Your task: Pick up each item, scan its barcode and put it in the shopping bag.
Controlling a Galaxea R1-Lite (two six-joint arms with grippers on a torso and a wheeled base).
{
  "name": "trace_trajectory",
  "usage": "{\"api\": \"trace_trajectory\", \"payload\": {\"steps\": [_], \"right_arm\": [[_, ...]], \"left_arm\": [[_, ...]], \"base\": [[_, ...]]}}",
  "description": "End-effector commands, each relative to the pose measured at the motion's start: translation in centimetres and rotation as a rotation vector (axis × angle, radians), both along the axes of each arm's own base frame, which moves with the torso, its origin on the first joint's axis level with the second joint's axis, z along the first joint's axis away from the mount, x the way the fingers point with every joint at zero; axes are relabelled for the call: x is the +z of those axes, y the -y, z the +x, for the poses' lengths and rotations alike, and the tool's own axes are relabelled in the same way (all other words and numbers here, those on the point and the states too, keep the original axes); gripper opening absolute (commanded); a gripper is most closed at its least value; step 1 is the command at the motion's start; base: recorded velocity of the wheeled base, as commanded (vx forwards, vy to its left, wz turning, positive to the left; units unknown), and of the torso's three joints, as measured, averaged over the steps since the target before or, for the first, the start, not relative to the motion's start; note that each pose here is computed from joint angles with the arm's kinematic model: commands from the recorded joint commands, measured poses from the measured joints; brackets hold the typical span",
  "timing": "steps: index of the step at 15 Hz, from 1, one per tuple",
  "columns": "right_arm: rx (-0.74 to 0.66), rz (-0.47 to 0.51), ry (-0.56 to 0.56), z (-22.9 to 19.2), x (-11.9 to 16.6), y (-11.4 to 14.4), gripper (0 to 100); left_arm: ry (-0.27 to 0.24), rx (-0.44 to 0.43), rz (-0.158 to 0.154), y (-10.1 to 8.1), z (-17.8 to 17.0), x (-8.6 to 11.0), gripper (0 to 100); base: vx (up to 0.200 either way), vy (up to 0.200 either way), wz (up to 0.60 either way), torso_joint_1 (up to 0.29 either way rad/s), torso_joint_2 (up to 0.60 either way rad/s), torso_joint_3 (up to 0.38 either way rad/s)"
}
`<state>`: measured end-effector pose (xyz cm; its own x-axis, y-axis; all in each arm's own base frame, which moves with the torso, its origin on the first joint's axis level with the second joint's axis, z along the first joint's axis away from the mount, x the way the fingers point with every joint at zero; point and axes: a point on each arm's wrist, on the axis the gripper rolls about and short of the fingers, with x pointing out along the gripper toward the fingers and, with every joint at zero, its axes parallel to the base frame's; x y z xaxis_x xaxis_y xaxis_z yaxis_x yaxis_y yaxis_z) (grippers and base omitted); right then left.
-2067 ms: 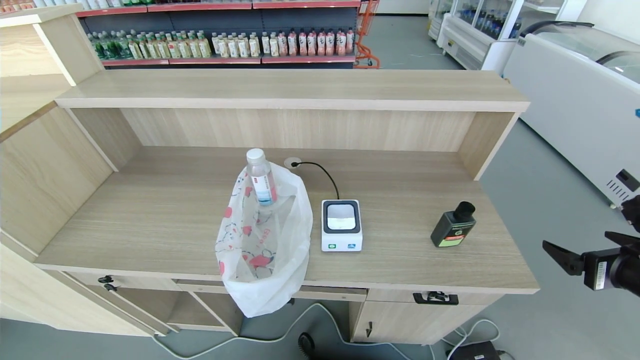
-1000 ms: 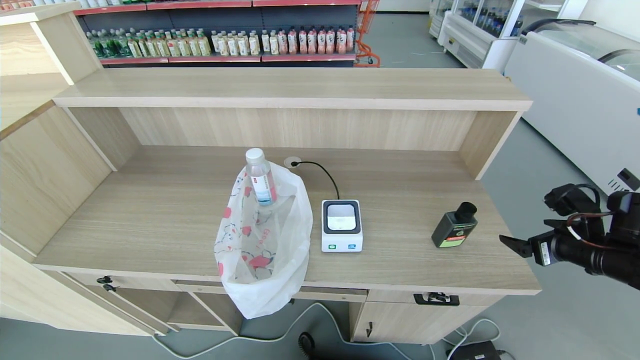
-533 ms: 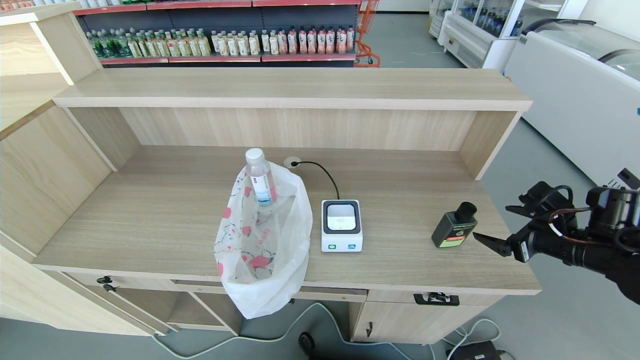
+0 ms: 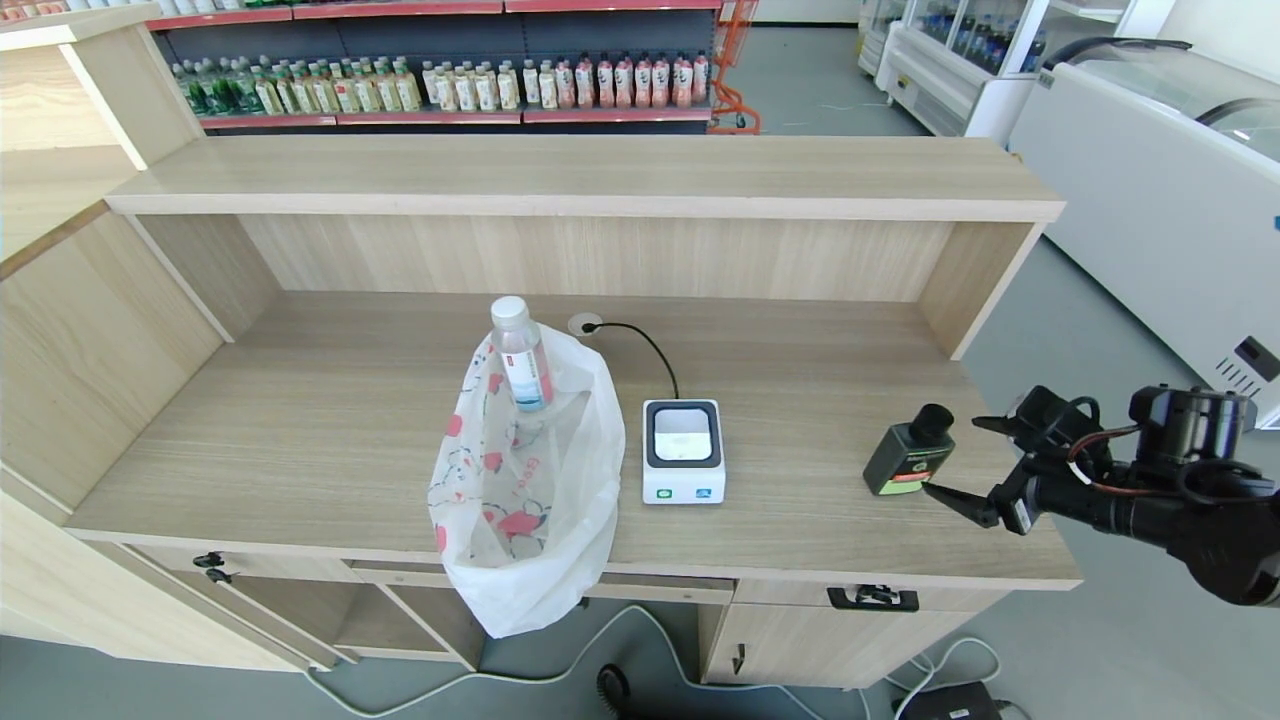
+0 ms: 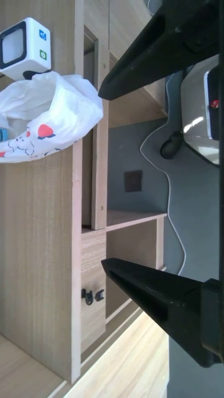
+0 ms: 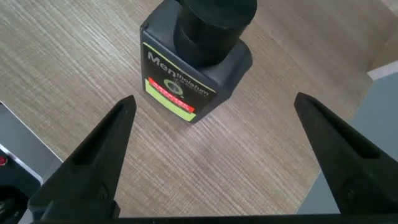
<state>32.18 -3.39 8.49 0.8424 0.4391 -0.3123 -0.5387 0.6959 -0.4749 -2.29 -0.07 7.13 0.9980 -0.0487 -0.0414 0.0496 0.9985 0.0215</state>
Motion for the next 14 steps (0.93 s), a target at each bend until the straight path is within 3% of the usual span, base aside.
{"api": "trace_trajectory", "payload": {"steps": [1,14], "right_arm": [[0.02,0.001,-0.004,0.5,-0.4,-0.5,100],[0.079,-0.032,0.047,3.8,-0.9,-1.9,100]], "left_arm": [[0.0,0.0,0.0,0.0,0.0,0.0,100],[0.0,0.0,0.0,0.0,0.0,0.0,100]], "base": [[0.0,0.0,0.0,0.0,0.0,0.0],[0.0,0.0,0.0,0.0,0.0,0.0]]}}
